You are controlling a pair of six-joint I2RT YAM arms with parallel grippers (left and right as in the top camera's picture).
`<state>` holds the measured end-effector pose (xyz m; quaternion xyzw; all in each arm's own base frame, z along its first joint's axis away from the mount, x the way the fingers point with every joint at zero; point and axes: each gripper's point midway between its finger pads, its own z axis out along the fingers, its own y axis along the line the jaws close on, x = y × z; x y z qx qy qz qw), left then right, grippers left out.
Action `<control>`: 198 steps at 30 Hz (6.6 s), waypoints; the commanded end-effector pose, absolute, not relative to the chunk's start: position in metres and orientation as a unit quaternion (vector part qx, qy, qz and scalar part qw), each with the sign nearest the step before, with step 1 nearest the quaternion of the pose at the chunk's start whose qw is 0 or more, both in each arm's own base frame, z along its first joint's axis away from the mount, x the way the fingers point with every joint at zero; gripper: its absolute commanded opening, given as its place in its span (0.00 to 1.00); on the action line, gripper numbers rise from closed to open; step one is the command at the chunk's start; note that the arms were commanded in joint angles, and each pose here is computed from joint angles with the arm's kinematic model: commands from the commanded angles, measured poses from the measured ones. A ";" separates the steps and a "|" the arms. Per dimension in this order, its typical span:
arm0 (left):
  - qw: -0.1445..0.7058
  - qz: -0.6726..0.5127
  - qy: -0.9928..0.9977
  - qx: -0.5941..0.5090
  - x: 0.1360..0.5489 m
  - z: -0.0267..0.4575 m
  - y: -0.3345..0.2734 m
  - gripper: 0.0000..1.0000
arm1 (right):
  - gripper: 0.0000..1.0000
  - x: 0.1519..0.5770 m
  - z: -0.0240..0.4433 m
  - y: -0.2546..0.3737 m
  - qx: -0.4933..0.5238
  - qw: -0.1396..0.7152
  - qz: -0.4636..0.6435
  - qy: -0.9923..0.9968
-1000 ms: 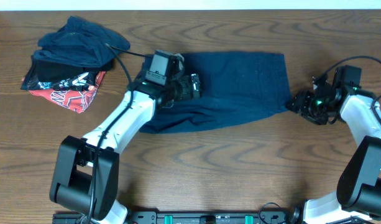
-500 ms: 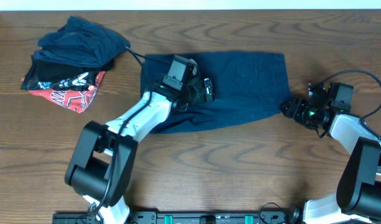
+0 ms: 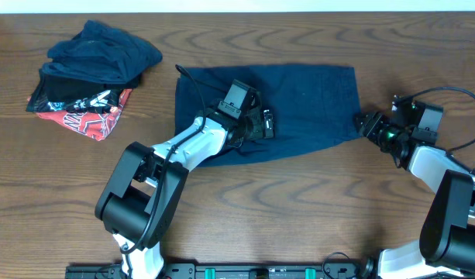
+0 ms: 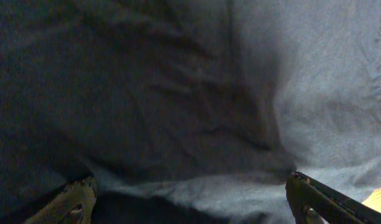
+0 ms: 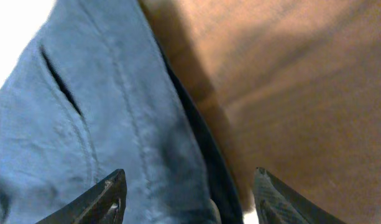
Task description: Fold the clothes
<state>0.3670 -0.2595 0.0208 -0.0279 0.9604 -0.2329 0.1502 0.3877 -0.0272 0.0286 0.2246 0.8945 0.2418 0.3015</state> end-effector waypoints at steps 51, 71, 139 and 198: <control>0.093 -0.143 0.984 -0.044 0.334 -0.014 -0.223 0.99 | 0.01 0.445 0.016 0.023 0.098 0.352 0.406 0.838; 0.105 -0.151 0.983 -0.029 0.336 0.000 -0.225 0.98 | 0.01 0.441 0.037 0.007 0.053 0.377 0.358 0.853; 0.069 -0.046 0.990 -0.110 0.319 0.031 -0.137 0.98 | 0.01 0.428 0.169 0.169 -0.126 0.324 0.111 0.931; -0.010 -0.067 0.991 -0.119 0.296 -0.027 -0.171 0.11 | 0.01 0.376 0.154 0.231 -0.237 0.210 0.150 0.937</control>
